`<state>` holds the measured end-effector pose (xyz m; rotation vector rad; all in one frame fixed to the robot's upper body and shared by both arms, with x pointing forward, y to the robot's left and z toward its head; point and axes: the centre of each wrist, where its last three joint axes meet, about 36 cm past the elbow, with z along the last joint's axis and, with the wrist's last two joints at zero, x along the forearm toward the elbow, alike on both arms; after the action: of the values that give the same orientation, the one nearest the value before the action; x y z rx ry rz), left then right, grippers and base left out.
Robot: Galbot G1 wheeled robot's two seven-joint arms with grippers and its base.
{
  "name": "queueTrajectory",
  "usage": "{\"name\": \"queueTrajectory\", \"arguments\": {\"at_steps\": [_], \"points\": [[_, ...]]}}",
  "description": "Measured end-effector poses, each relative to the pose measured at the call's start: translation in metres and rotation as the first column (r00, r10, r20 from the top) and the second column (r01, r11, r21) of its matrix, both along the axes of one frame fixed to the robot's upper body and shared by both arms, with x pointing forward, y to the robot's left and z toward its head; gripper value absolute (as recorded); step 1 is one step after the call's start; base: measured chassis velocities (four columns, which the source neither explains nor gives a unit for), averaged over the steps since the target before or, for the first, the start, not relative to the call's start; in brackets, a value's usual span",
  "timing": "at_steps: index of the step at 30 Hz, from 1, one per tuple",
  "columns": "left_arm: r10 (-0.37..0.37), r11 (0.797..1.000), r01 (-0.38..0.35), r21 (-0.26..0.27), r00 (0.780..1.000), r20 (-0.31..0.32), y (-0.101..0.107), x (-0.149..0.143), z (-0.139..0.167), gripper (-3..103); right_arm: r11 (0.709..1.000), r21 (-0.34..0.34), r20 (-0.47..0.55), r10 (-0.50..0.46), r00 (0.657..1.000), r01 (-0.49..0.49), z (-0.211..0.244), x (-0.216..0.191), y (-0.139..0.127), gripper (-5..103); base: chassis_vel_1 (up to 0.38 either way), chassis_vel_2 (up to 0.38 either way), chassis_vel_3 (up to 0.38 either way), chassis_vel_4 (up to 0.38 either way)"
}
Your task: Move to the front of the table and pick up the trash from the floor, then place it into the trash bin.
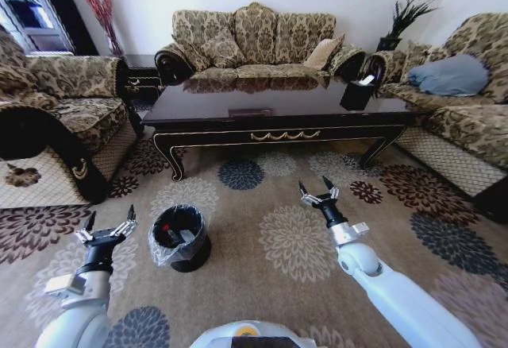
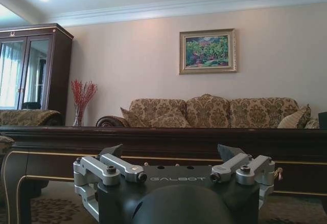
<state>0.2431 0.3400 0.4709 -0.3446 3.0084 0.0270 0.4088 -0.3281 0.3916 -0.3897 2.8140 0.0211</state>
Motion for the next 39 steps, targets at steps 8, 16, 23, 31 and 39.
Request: {"name": "queueTrajectory", "arguments": {"at_steps": [8,16,23,31,39], "points": [[-0.002,1.000,0.002,-0.002,1.000,-0.001,-0.0008,-0.0001,-0.0005,100,1.000,0.000,0.000,0.000,1.000,0.000,-0.0004,0.0003,-0.0002,100,0.109,-0.109,-0.090,0.110],[-0.005,1.000,0.005,-0.002,1.000,0.000,-0.0024,-0.0016,0.0011,100,1.000,0.000,0.000,0.000,1.000,0.000,-0.0006,-0.0016,-0.0007,100,0.164,-0.168,-0.162,0.158],[-0.008,1.000,0.008,-0.004,1.000,0.000,-0.0050,-0.0046,0.0032,100,1.000,-0.002,0.004,0.001,1.000,-0.001,0.0009,-0.0038,-0.0026,100,0.133,-0.131,-0.134,0.135],[-0.012,1.000,0.012,-0.002,1.000,0.004,-0.0070,-0.0072,0.0067,100,1.000,-0.004,0.007,0.001,1.000,-0.001,0.0008,-0.0053,-0.0044,100,0.141,-0.141,-0.155,0.133],[-0.015,1.000,0.015,-0.002,1.000,0.008,-0.0070,-0.0058,0.0074,100,1.000,-0.008,0.010,0.000,1.000,0.001,0.0028,-0.0047,-0.0072,100,0.167,-0.174,-0.175,0.175]]}}
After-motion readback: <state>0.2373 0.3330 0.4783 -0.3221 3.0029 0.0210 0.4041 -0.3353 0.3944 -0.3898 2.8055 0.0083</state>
